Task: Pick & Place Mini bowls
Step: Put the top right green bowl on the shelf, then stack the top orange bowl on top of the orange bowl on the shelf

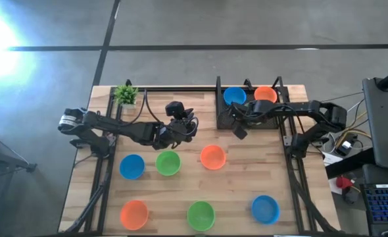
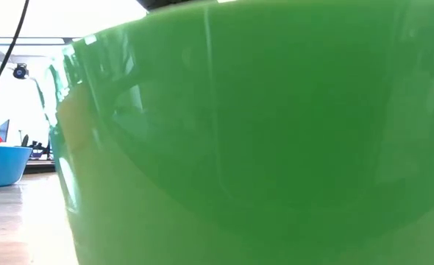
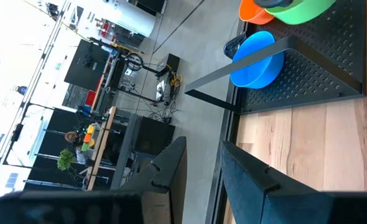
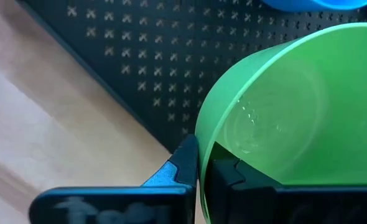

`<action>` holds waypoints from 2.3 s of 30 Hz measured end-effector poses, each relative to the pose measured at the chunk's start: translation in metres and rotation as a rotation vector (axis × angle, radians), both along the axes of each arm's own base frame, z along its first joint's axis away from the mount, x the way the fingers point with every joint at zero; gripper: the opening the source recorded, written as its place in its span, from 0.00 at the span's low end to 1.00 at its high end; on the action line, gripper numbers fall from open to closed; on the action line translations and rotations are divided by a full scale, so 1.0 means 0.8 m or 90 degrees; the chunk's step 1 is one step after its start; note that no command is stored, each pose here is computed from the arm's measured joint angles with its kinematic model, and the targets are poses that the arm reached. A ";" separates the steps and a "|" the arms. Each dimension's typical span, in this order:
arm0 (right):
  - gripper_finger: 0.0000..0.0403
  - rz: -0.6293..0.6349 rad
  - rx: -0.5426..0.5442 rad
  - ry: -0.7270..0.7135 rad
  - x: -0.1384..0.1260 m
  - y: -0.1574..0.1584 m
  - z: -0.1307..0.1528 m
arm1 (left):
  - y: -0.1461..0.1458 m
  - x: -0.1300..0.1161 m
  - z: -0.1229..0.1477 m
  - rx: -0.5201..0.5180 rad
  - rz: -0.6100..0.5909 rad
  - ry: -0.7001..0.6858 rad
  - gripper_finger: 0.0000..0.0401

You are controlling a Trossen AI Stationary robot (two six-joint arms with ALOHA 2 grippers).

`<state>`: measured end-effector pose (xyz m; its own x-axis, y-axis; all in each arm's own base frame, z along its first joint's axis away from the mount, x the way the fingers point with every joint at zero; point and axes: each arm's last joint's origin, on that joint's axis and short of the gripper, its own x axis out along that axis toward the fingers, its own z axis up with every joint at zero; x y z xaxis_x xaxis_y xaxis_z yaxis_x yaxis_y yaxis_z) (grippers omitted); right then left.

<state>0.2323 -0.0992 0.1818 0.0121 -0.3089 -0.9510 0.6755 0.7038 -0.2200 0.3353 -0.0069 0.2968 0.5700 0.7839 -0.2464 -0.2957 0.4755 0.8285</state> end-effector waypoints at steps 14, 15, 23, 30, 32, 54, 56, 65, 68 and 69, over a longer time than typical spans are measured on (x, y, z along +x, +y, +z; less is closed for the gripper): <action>0.02 -0.020 0.025 -0.008 -0.004 -0.013 -0.026 | 0.000 0.000 0.000 -0.002 0.001 -0.003 0.26; 0.02 -0.020 0.026 -0.008 -0.004 -0.014 -0.026 | 0.000 0.000 0.000 -0.002 0.001 -0.003 0.26; 0.02 -0.023 0.009 -0.018 -0.001 -0.015 -0.027 | 0.000 0.000 0.000 -0.002 0.001 -0.002 0.26; 0.07 -0.022 0.009 -0.018 -0.001 -0.015 -0.027 | 0.000 0.000 0.000 -0.002 0.001 -0.002 0.26; 0.10 -0.022 0.009 -0.018 -0.001 -0.015 -0.027 | 0.000 0.000 0.000 -0.001 0.001 -0.002 0.26; 0.20 -0.034 0.027 -0.133 -0.012 -0.005 0.016 | 0.000 0.000 0.000 -0.001 0.001 -0.002 0.26; 0.19 -0.031 0.017 -0.159 -0.016 -0.001 0.028 | 0.000 0.000 0.000 -0.001 0.001 -0.002 0.26; 0.17 0.015 0.004 -0.277 -0.019 0.041 0.068 | 0.000 0.000 0.000 -0.001 0.001 -0.002 0.26; 0.17 0.045 0.014 -0.311 -0.010 0.062 0.072 | 0.000 0.000 0.000 -0.001 0.001 -0.002 0.26; 0.17 0.053 0.018 -0.321 -0.006 0.068 0.072 | 0.000 0.000 0.000 -0.001 0.001 -0.002 0.26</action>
<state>0.2273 -0.0446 0.2394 0.4945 -0.2611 -0.8290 0.6343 0.7605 0.1389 0.3353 -0.0066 0.2968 0.5691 0.7845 -0.2463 -0.2995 0.4767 0.8265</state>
